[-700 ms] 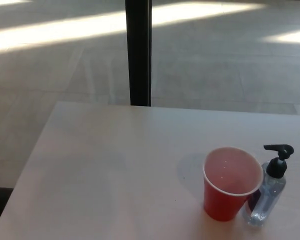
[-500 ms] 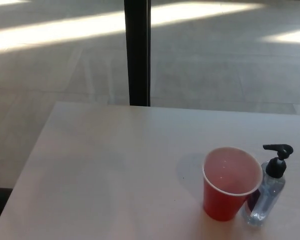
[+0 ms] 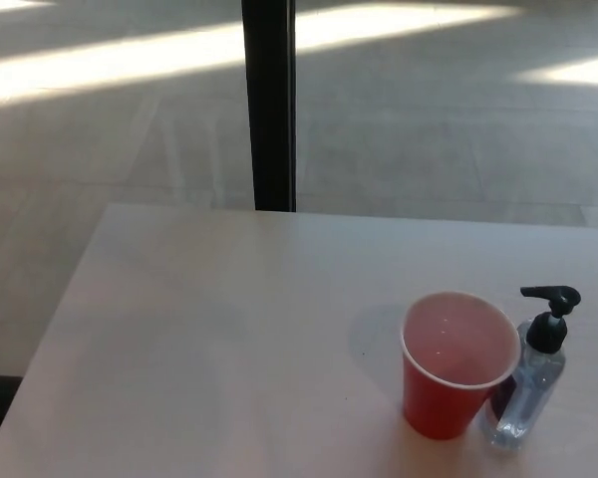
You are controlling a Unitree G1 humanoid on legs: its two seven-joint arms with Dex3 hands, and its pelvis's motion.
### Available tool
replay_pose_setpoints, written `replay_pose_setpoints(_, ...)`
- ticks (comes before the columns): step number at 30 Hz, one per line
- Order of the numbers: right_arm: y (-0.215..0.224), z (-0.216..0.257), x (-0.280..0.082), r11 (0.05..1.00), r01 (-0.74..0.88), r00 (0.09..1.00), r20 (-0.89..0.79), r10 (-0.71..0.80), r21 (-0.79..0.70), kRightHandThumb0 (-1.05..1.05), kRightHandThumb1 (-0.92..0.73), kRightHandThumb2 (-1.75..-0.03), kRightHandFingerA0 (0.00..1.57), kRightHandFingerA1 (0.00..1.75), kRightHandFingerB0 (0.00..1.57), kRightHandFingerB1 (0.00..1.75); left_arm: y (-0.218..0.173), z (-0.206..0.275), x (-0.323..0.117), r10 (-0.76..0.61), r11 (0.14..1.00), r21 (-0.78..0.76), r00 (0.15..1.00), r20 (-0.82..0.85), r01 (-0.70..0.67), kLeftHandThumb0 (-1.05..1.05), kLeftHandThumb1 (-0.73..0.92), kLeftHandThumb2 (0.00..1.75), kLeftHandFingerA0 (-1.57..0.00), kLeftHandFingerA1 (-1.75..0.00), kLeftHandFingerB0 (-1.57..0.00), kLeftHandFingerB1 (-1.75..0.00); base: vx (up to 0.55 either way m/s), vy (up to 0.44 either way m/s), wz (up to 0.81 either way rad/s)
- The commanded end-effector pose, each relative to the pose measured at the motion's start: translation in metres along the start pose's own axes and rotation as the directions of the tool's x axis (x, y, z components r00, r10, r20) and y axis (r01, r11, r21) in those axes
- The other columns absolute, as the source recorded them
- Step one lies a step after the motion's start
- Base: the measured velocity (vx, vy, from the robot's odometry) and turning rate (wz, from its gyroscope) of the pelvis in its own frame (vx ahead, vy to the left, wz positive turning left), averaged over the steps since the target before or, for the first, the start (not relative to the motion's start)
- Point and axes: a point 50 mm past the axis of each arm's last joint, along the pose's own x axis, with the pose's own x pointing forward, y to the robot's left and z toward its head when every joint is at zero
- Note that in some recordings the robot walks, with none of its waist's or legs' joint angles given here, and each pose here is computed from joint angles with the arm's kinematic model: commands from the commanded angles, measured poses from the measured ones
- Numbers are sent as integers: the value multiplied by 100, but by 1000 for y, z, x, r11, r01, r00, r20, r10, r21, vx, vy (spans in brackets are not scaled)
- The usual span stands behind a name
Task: The robot uses its right hand fist to press the hand soap kept in the middle of the table to get liquid hand soap out
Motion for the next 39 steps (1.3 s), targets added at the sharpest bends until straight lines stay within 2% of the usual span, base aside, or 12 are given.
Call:
replay_pose_setpoints(1,39,71,-1,958,-109,985,161,68,264,-45,-73,-62,0,23,6,30,3,2,1,-3,1000,-4,1000,6,3,-18,28,90,-79,-91,-55,-76,0,0,0)
replay_pose_setpoints(5,68,112,-14,930,-219,940,319,119,296,-48,-75,-64,0,22,10,29,3,2,1,-5,1000,-1,1000,8,5,-16,29,91,-77,-89,-57,-77,0,0,0)
replay_pose_setpoints(6,90,146,-32,905,-336,859,478,182,260,-61,-62,-95,22,61,9,44,3,3,0,-2,1000,15,1000,6,1,-17,35,80,-77,-97,-57,-79,0,0,0)
replay_pose_setpoints(10,109,180,-54,902,-370,779,604,171,222,-54,-81,-64,75,67,45,38,3,2,1,-1,1000,14,1000,7,0,-17,28,91,-82,-92,-58,-77,0,0,0)
replay_pose_setpoints(17,150,240,-131,787,-614,502,800,328,62,-40,-76,-69,94,172,77,101,4,0,1,5,1000,-1,1000,-2,-5,-17,29,91,-81,-92,-59,-78,0,0,0)
replay_pose_setpoints(25,205,253,-196,611,-783,291,800,525,-116,-25,-68,-87,105,175,70,141,2,1,0,-1,1000,3,1000,8,1,-16,28,91,-78,-91,-58,-78,0,0,0)
replay_pose_setpoints(26,212,250,-205,602,-784,267,795,545,-149,-37,-57,-109,130,142,91,117,3,2,0,8,1000,1,1000,-1,-8,-17,29,91,-77,-90,-56,-76,0,0,0)
replay_pose_setpoints(28,225,245,-216,538,-820,216,765,606,-195,-15,-82,-84,93,175,58,147,3,3,0,11,1000,-11,1000,-2,-11,-15,30,91,-76,-89,-56,-76,0,0,0)
replay_pose_setpoints(30,242,231,-229,417,-863,107,705,701,-284,-32,-63,-96,101,175,79,130,2,1,0,21,1000,-20,1000,-2,-21,-13,30,91,-81,-93,-59,-79,0,0,0)
replay_pose_setpoints(31,245,223,-243,374,-874,72,679,730,-310,-41,-55,-108,121,135,92,115,2,1,0,12,1000,-9,1000,-1,-12,-15,30,91,-81,-93,-61,-79,0,0,7)
replay_pose_setpoints(33,248,213,-259,344,-868,39,643,765,-357,-30,-64,-98,100,175,79,137,3,2,0,6,1000,4,1000,5,-6,-16,27,91,-79,-91,-56,-76,0,0,4)
replay_pose_setpoints(39,265,173,-277,251,-854,-27,522,853,-455,-27,-60,-108,101,175,76,147,1,4,-1,5,1000,2,1000,3,-5,-16,28,90,-80,-92,-54,-76,0,0,0)
